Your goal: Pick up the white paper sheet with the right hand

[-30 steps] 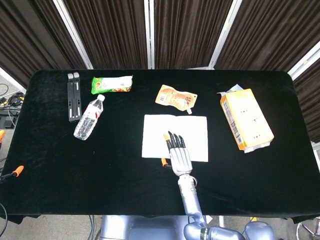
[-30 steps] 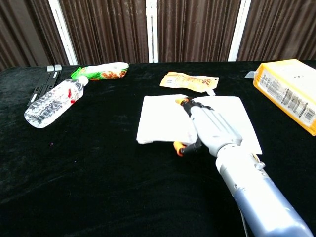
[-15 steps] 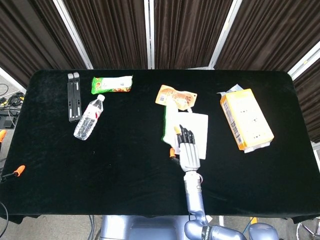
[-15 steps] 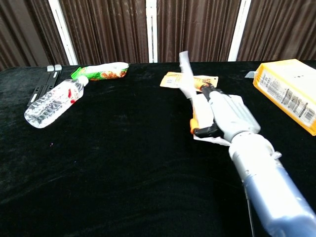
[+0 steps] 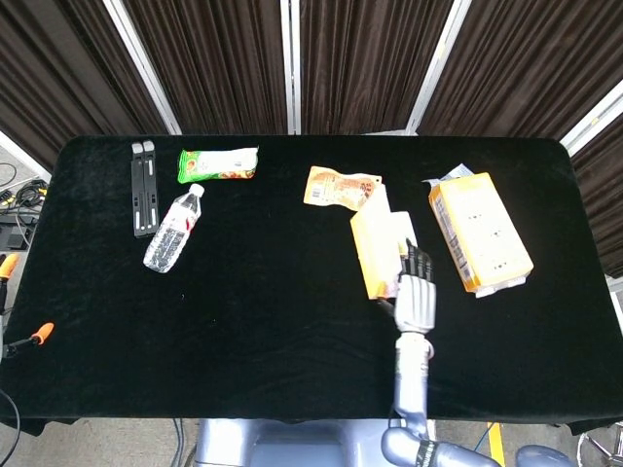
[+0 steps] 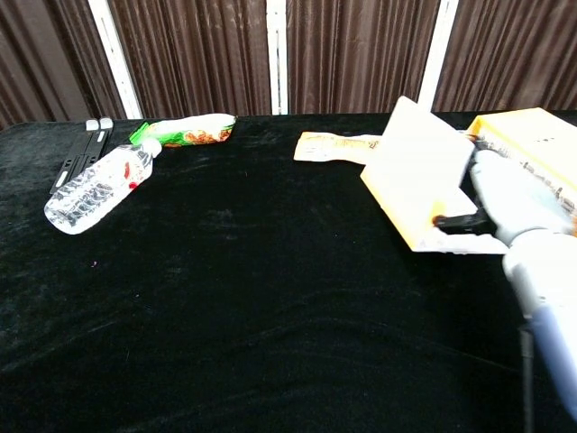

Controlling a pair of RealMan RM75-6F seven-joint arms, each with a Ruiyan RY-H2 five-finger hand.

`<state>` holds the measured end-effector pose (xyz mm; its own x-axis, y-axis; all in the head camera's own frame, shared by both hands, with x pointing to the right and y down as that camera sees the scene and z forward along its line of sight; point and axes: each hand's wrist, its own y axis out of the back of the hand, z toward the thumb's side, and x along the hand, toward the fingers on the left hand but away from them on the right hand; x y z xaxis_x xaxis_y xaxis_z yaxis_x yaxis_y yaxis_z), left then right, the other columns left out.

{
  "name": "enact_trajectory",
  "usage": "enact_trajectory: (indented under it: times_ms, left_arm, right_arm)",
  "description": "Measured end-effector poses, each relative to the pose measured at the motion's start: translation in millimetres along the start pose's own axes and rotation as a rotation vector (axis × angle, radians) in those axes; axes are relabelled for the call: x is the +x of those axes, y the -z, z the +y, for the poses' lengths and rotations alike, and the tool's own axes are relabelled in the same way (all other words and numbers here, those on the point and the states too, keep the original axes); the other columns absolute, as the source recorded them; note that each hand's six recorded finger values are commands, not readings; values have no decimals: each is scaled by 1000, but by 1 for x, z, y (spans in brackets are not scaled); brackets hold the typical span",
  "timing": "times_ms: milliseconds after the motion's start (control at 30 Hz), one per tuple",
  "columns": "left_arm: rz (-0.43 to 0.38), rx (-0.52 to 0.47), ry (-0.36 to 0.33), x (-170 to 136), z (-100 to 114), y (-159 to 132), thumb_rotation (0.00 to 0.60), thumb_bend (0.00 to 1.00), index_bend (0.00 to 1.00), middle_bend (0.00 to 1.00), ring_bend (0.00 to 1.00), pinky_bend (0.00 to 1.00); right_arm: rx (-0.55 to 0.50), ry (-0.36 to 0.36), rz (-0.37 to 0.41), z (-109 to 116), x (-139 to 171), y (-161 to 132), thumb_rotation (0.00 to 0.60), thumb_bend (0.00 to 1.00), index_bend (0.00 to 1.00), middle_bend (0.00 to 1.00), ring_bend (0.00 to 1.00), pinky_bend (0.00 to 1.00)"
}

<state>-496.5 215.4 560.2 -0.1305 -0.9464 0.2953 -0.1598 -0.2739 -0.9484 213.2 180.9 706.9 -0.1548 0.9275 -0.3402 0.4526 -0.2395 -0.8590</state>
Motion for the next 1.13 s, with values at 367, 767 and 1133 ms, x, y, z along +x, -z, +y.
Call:
enact_trajectory:
  times_ms: [367,767,1133]
  left_arm:
    - [-33,7,-15,-5,3,-10,600,128,0,0,0,0]
    - [-55,43,-7,-4,-5,-15,600,129,0,0,0,0]
    - [-92,107,-29,-6,-18,-26,600,119,0,0,0,0]
  right_arm:
    - [-12,91,-45,52,3,45,600,407,0,0,0,0]
    - [148,112,74,124,5,81,600,106,0,0,0,0]
    - [438,-43,218,178,48,136,600,57,0,0,0,0]
